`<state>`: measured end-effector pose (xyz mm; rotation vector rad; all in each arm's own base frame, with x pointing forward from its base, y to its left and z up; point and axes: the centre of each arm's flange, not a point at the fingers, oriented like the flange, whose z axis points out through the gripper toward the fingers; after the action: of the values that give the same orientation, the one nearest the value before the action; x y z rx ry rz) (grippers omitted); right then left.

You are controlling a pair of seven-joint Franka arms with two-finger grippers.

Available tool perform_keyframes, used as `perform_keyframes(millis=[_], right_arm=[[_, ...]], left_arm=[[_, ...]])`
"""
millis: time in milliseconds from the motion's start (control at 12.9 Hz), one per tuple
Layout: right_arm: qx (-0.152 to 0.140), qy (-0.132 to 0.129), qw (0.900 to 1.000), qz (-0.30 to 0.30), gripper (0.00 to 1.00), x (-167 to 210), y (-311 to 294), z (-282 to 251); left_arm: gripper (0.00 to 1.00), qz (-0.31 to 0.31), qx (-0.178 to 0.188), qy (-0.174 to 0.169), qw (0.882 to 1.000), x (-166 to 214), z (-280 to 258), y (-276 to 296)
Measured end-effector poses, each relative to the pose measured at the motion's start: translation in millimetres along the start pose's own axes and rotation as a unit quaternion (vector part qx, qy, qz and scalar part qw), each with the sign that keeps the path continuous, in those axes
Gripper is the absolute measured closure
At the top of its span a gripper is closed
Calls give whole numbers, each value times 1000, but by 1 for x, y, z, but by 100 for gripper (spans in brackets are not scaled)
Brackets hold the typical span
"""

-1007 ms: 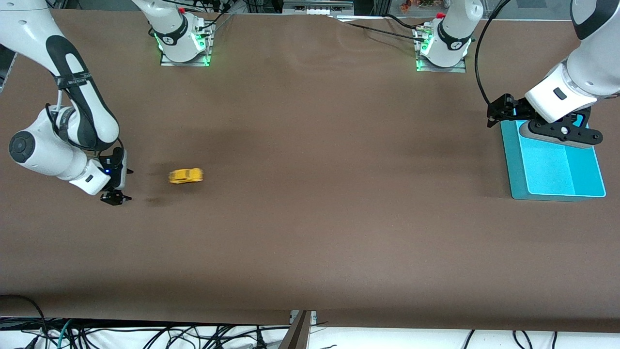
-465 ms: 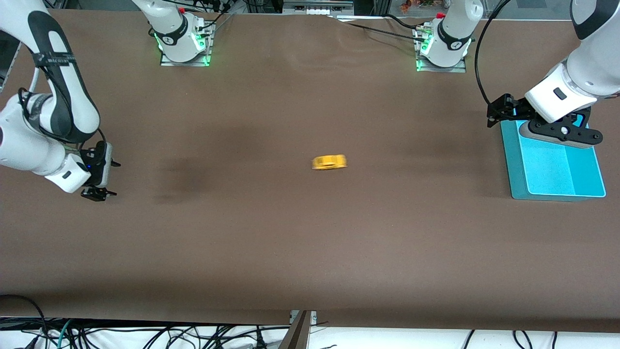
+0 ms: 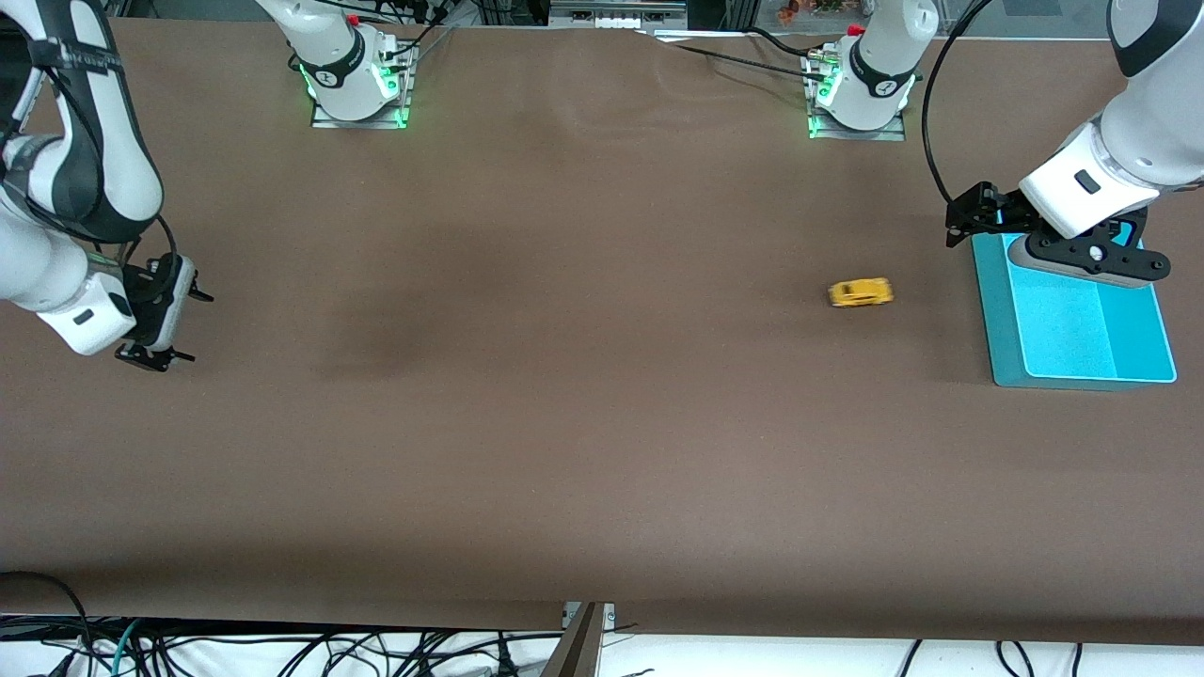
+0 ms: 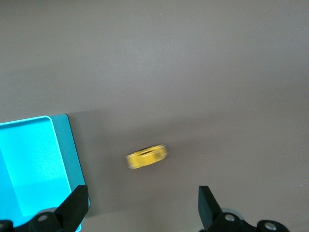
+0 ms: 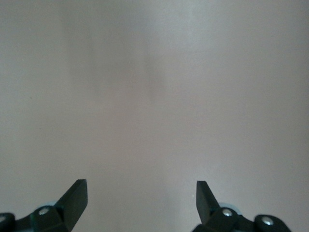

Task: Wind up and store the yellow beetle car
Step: 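Raise the right gripper to rest while the left gripper lowers toward the car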

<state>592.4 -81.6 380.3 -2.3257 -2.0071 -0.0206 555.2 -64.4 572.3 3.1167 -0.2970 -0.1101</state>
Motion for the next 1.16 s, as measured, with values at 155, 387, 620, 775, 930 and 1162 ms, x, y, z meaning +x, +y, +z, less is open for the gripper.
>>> perform_keyframes(millis=[155, 387, 620, 775, 930, 1162], right_arm=[[-4, -7, 1000, 22, 0, 9, -13, -35], [-16, -13, 999, 48, 0, 19, -27, -71], [-27, -14, 995, 99, 0, 32, -33, -86], [-36, -14, 988, 148, 0, 47, -39, -99], [-44, -11, 977, 208, 0, 55, -46, -112], [-56, -3, 947, 315, 0, 56, -52, -129]], left_arm=[[0, 0, 0, -1, 1000, 0, 0, 0], [0, 0, 0, -2, 1000, -1, 0, 0], [0, 0, -1, -13, 1000, -2, 3, 0], [0, 4, -3, -31, 1000, -4, 8, 1], [0, 31, -7, -64, 997, -10, 16, 1], [0, 117, -21, -97, 988, -13, 27, -4]])
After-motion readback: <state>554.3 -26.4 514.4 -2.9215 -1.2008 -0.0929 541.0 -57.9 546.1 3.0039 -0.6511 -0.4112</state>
